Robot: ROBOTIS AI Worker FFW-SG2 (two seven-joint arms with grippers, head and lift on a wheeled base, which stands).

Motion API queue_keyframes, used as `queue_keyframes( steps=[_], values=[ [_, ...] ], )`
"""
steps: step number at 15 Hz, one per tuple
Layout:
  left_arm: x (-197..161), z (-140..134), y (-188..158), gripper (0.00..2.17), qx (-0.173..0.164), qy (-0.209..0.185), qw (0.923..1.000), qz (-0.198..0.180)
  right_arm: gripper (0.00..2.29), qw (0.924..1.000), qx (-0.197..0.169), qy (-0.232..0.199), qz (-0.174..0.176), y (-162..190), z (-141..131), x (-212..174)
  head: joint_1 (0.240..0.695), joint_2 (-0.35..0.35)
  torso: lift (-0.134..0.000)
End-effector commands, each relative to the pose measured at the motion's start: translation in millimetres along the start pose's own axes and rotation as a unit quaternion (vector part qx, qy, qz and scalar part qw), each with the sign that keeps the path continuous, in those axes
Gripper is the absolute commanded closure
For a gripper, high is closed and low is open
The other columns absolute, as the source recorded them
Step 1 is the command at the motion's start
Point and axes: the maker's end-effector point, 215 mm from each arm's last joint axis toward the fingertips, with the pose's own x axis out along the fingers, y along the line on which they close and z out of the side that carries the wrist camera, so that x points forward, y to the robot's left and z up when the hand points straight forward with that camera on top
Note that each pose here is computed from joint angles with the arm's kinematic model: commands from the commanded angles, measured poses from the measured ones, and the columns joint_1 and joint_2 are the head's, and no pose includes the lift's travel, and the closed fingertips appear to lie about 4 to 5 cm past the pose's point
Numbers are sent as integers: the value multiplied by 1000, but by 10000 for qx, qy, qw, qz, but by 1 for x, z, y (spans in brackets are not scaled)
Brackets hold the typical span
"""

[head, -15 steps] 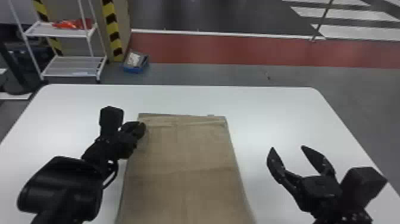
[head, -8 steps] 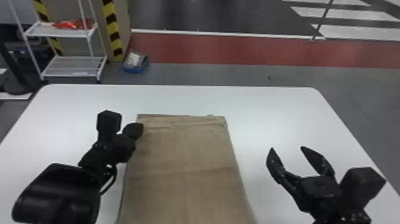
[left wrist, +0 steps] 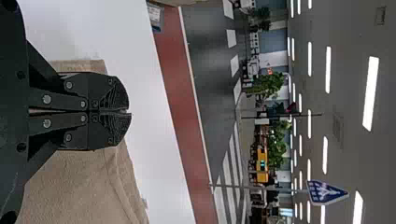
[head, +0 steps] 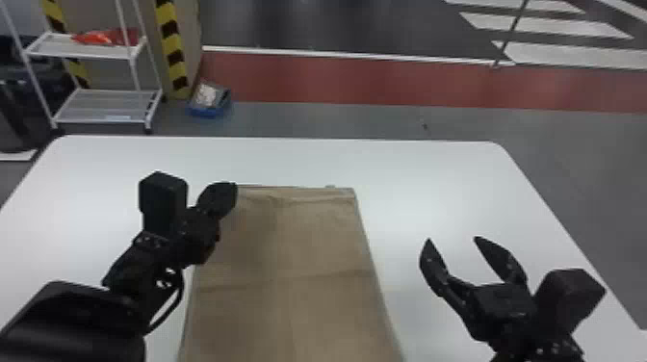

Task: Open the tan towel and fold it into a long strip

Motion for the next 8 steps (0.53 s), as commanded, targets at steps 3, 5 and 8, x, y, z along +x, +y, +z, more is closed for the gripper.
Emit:
queue_keyframes(
  steps=[3, 5, 8],
  values=[
    [-25, 24, -76, 1703, 186, -123, 9982, -556, 167, 10000, 22, 14, 40, 5, -2, 2, 695, -178, -125],
    [-34, 27, -109, 1703, 259, -161, 9962, -817, 167, 10000, 28, 38, 46, 5, -5, 2, 695, -209, -125],
    [-41, 24, -161, 1703, 374, -154, 9917, -1218, 167, 10000, 32, 43, 73, 7, -6, 2, 695, -274, -125]
  ],
)
